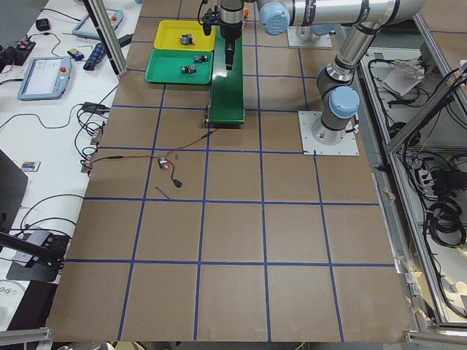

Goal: Sort buttons by color to trays

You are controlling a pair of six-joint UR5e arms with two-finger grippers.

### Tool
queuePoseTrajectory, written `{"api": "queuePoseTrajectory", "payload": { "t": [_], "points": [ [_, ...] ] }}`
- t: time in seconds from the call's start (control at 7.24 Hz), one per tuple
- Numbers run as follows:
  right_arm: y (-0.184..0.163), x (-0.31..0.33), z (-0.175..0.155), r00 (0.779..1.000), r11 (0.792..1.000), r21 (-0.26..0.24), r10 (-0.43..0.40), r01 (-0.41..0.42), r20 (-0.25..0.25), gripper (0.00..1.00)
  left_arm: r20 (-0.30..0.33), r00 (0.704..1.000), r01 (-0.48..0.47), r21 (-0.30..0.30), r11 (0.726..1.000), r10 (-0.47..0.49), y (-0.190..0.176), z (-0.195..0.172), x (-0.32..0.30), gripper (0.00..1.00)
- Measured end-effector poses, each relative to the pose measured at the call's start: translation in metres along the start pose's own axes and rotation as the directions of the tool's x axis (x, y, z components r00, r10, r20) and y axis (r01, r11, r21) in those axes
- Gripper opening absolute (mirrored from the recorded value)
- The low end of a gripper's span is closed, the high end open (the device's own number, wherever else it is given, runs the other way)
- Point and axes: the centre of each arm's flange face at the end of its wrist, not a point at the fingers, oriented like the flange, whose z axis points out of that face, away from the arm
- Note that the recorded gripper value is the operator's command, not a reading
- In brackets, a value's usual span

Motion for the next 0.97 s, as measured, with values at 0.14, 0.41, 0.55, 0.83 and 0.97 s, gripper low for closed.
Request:
{"api": "queuePoseTrajectory", "payload": {
  "t": [0.14, 0.41, 0.55, 0.83, 0.97],
  "points": [
    [0.01, 0.002, -0.019, 1.0, 1.0, -0.004, 0.011, -0.011, 0.001, 1.0, 0.0, 1.0, 0.0, -0.001, 1.0, 0.0, 0.001, 0.001, 0.0, 1.0],
    [0.026, 0.007, -0.043, 0.999, 0.999, -0.013, 0.046, -0.046, 0.002, 1.0, 0.0, 1.0, -0.001, -0.001, 1.0, 0.001, 0.002, 0.003, 0.001, 1.0],
    [0.03, 0.009, -0.046, 0.997, 0.997, -0.026, 0.071, -0.071, 0.007, 1.0, 0.0, 1.0, -0.001, 0.001, 1.0, 0.001, 0.002, 0.003, 0.001, 1.0],
    [0.04, 0.005, -0.056, 0.991, 0.991, -0.045, 0.126, -0.125, 0.036, 1.0, 0.0, 1.0, 0.0, 0.002, 1.0, 0.0, 0.002, 0.004, 0.001, 1.0],
    [0.048, -0.001, -0.065, 0.981, 0.983, -0.059, 0.178, -0.173, 0.073, 1.0, 0.0, 1.0, 0.0, 0.002, 1.0, 0.0, 0.002, 0.004, 0.001, 1.0]
  ]
}}
